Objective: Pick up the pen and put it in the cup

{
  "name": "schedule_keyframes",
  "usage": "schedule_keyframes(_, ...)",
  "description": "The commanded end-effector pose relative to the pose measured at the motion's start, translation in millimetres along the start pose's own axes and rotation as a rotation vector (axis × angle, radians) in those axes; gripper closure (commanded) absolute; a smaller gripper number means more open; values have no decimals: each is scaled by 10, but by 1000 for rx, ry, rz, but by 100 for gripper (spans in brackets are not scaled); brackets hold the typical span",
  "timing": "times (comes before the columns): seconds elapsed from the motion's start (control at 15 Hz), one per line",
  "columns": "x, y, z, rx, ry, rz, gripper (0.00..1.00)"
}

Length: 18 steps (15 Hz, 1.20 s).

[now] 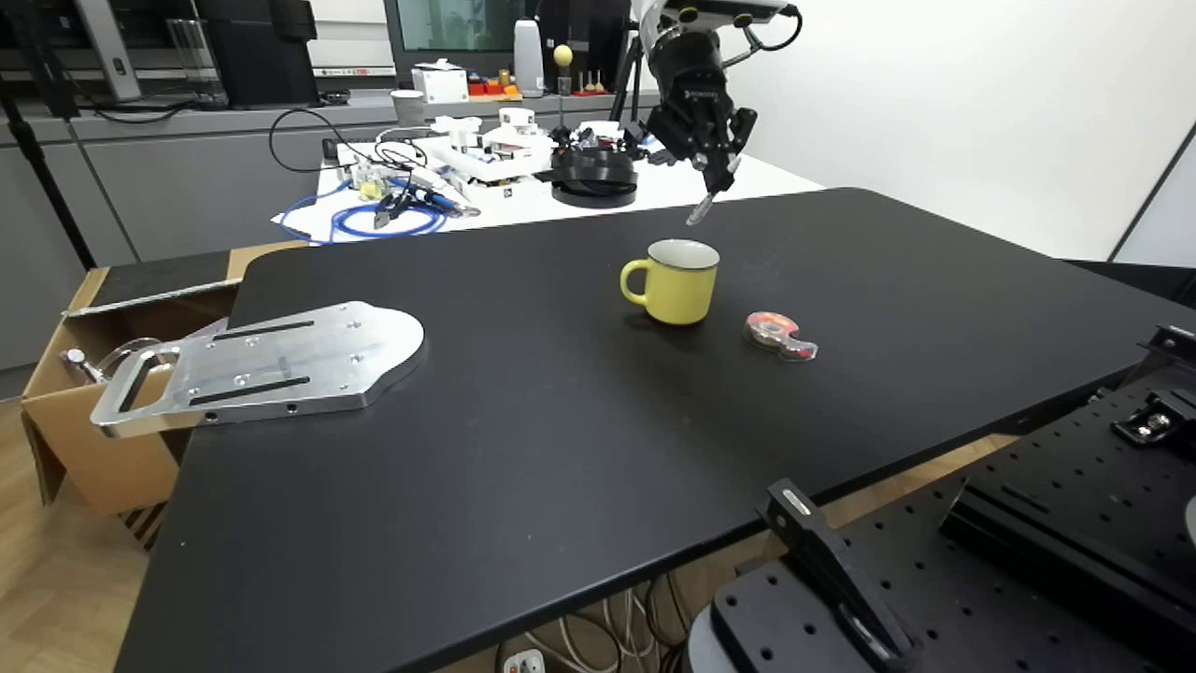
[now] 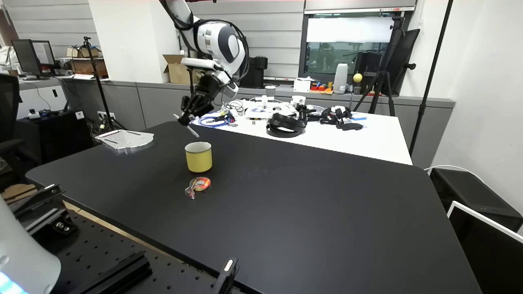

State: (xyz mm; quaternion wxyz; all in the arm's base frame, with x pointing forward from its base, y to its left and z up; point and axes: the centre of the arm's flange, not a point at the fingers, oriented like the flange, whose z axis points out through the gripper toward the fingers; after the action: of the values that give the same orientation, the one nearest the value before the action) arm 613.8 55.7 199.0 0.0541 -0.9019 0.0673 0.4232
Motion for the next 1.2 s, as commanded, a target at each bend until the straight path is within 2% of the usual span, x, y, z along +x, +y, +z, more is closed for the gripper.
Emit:
schedule_keyframes(0.0,173,0,28,27,12,20,97)
schedule_keyframes(0.53,503,96,300,38,73,58,97)
schedule_keyframes(0.6,527,99,314,41,84,63,64)
schedule_keyframes(0.73,545,89,311,42,101,61,56)
schedule_keyframes(1.13,349,41,-4,73,134,24,15)
